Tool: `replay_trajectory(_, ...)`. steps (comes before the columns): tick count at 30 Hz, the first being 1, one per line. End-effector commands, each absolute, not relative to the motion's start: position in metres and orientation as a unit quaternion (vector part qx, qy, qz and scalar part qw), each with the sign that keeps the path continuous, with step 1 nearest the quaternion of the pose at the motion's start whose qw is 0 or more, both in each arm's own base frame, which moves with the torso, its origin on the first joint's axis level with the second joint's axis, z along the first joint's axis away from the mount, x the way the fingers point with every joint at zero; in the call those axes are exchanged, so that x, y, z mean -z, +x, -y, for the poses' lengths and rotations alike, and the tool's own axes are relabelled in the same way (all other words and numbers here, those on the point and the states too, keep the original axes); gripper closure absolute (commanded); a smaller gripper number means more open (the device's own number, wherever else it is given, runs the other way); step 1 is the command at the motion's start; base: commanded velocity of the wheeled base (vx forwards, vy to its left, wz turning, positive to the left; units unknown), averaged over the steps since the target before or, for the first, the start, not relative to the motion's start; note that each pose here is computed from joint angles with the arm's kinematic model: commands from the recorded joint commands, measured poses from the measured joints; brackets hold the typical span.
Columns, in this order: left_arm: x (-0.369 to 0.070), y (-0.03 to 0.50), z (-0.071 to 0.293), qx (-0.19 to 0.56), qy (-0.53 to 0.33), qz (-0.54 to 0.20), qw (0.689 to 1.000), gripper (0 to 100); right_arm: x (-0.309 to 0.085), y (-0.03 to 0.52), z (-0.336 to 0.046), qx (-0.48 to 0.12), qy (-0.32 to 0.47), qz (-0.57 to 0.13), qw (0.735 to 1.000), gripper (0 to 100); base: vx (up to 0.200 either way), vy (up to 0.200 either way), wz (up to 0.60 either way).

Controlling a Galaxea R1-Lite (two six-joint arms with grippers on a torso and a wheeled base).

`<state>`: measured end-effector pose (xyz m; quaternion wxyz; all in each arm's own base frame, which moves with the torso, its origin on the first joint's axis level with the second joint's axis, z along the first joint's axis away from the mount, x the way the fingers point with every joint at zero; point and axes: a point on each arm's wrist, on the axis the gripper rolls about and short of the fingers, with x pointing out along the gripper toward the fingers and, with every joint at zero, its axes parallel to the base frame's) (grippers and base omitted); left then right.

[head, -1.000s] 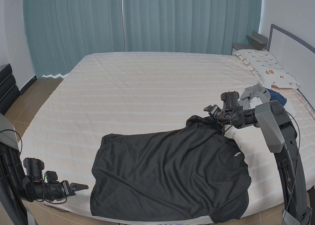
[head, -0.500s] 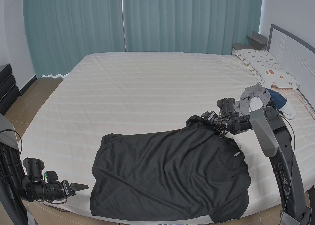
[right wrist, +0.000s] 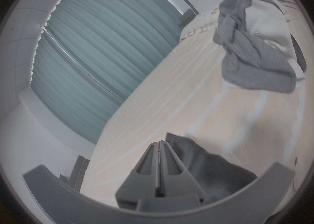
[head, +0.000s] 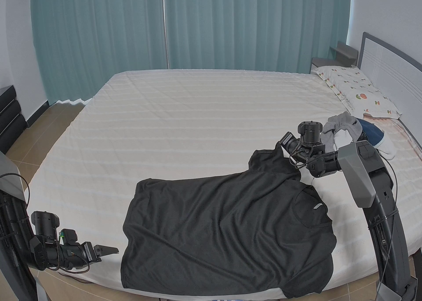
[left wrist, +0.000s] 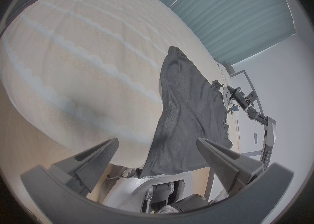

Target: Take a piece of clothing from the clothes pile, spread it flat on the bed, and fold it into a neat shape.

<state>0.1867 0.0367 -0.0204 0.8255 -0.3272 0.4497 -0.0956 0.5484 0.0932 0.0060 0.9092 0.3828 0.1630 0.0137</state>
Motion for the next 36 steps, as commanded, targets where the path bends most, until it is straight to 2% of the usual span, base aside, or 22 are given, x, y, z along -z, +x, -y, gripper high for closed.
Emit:
replay_trajectory(1, 0.021, 0.187, -0.037, 0.095, -0.328, -0.45, 0.825, 0, -0.021, 0.551, -0.086, -0.022, 0.388, -0.125, 0.913, 100, 0.0, 0.0, 0.0)
replay_trajectory(4, 0.021, 0.187, -0.037, 0.094, -0.329, -0.45, 0.825, 0, -0.037, 0.554, -0.075, -0.038, 0.391, -0.071, 0.917, 100, 0.0, 0.0, 0.0)
replay_trajectory(6, 0.02, 0.187, -0.037, 0.095, -0.328, -0.449, 0.826, 0, -0.044, 0.554, -0.071, -0.043, 0.393, -0.059, 0.917, 100, 0.0, 0.0, 0.0)
replay_trajectory(11, 0.017, 0.188, -0.037, 0.096, -0.325, -0.442, 0.831, 0, -0.039, 0.553, -0.059, -0.011, 0.388, -0.108, 0.915, 100, 0.0, 0.0, 0.0)
replay_trajectory(16, -0.008, 0.207, -0.032, 0.099, -0.348, -0.381, 0.851, 0, -0.048, 0.54, -0.043, 0.013, 0.384, -0.161, 0.909, 100, 0.0, 0.0, 0.0)
replay_trajectory(17, -0.016, 0.213, -0.029, 0.095, -0.366, -0.364, 0.851, 0, -0.05, 0.531, -0.042, 0.0, 0.385, -0.184, 0.904, 0, 0.0, 0.0, 0.0)
replay_trajectory(20, -0.035, 0.235, -0.019, 0.071, -0.409, -0.324, 0.85, 0, -0.05, 0.516, -0.038, -0.05, 0.384, -0.228, 0.893, 0, 0.0, 0.0, 0.0)
replay_trajectory(21, -0.037, 0.24, -0.015, 0.066, -0.412, -0.318, 0.851, 0, -0.049, 0.515, -0.037, -0.052, 0.379, -0.229, 0.895, 0, 0.0, 0.0, 0.0)
replay_trajectory(23, -0.044, 0.262, -0.002, 0.041, -0.394, -0.283, 0.874, 0, -0.041, 0.51, -0.031, -0.043, 0.362, -0.242, 0.899, 0, 0.0, 0.0, 0.0)
replay_trajectory(27, -0.032, 0.306, 0.015, -0.005, -0.365, -0.258, 0.895, 0, -0.027, 0.495, -0.028, -0.041, 0.34, -0.273, 0.899, 0, 0.0, 0.0, 0.0)
replay_trajectory(36, -0.015, 0.392, 0.037, 0.0, -0.355, -0.273, 0.894, 0, -0.023, 0.481, -0.032, -0.056, 0.331, -0.28, 0.899, 0, 0.0, 0.0, 0.0)
